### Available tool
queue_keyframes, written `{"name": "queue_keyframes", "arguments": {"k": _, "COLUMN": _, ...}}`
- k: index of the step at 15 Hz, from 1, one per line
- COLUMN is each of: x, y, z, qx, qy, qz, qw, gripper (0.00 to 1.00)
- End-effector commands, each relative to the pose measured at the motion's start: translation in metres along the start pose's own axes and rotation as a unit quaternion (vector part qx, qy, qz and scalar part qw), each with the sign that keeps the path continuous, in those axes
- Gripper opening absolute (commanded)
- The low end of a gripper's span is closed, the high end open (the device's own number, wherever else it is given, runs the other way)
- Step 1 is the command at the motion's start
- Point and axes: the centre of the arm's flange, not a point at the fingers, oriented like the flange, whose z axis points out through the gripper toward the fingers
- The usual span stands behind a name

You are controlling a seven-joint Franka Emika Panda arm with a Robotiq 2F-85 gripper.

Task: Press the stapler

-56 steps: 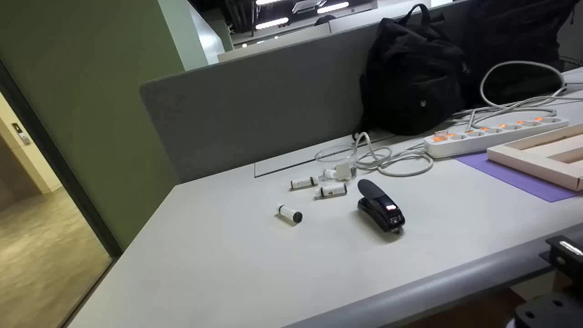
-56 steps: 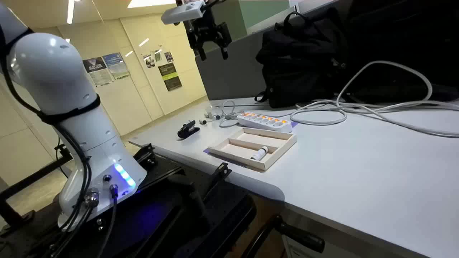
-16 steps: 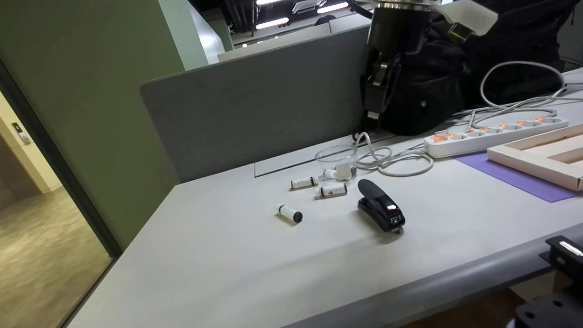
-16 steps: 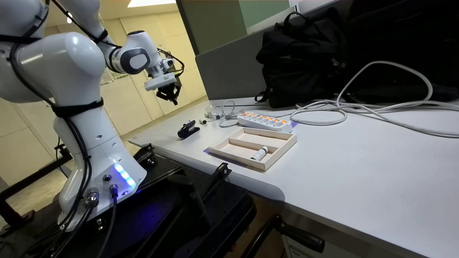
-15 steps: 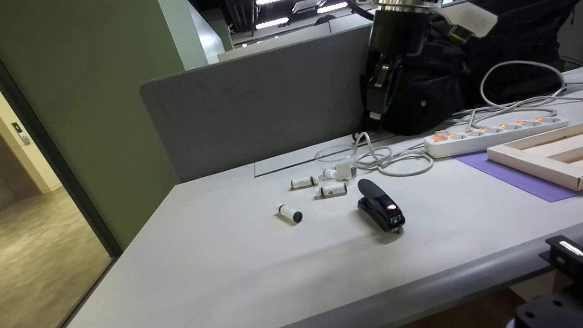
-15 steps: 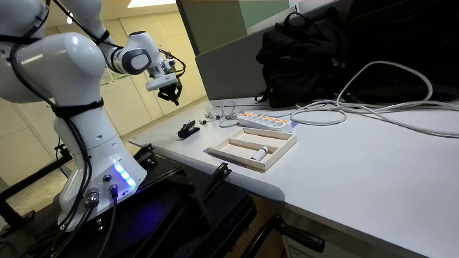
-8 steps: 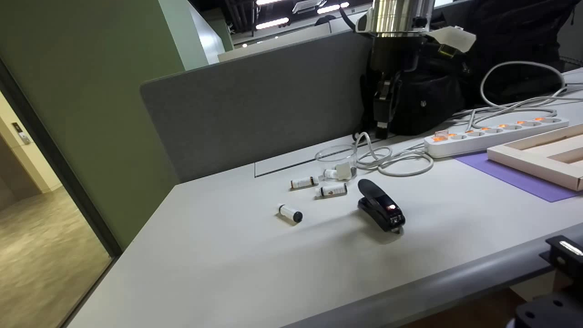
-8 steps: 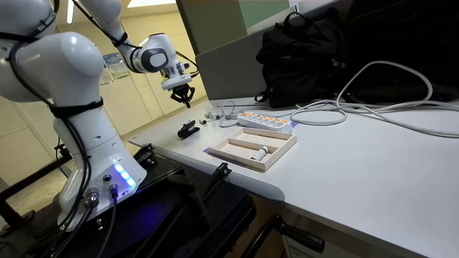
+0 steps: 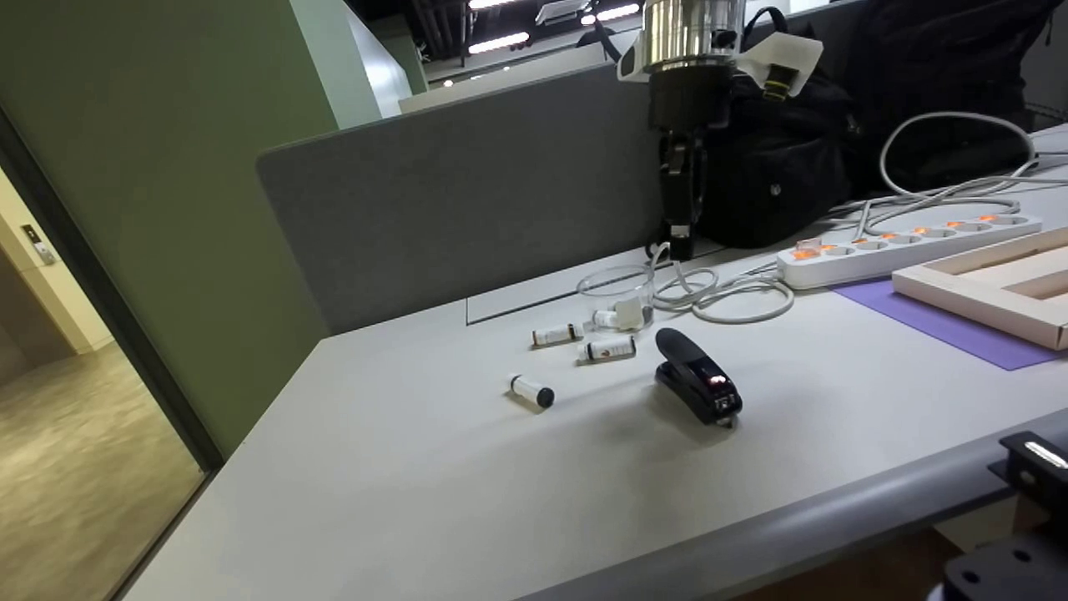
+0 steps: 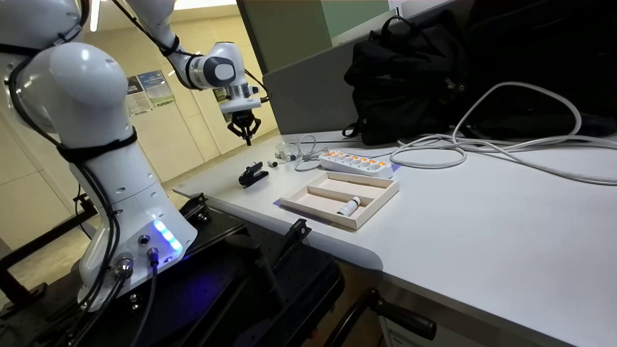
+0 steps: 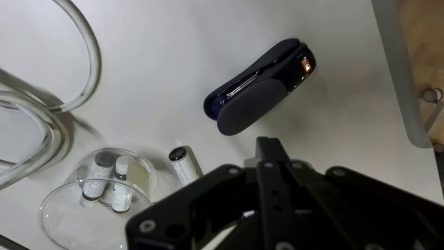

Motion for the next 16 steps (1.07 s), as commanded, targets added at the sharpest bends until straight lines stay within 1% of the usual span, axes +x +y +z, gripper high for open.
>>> {"name": "queue_keyframes", "arguments": {"k": 1, "x": 0.011, "y": 0.003, "z": 0.024, "qx": 0.007, "qy": -0.02, "qz": 0.0, "qw": 0.9998, "gripper": 0.0}}
{"name": "queue_keyframes", "arguments": {"k": 3, "x": 0.012, "y": 0.0, "z": 0.038, "qx": 0.006, "qy": -0.024, "qz": -0.011, "qw": 0.9996, "gripper": 0.0}}
{"name": "queue_keyframes", "arguments": {"k": 6, "x": 0.014, "y": -0.005, "z": 0.051, "qx": -0.004, "qy": -0.024, "qz": -0.03, "qw": 0.9993, "gripper": 0.0}}
{"name": "queue_keyframes", "arguments": {"k": 8, "x": 0.015, "y": -0.006, "z": 0.056, "qx": -0.017, "qy": -0.017, "qz": -0.045, "qw": 0.9987, "gripper": 0.0}}
{"name": "queue_keyframes", "arguments": {"k": 16, "x": 0.012, "y": 0.0, "z": 0.074, "qx": -0.036, "qy": -0.025, "qz": -0.076, "qw": 0.9962, "gripper": 0.0}}
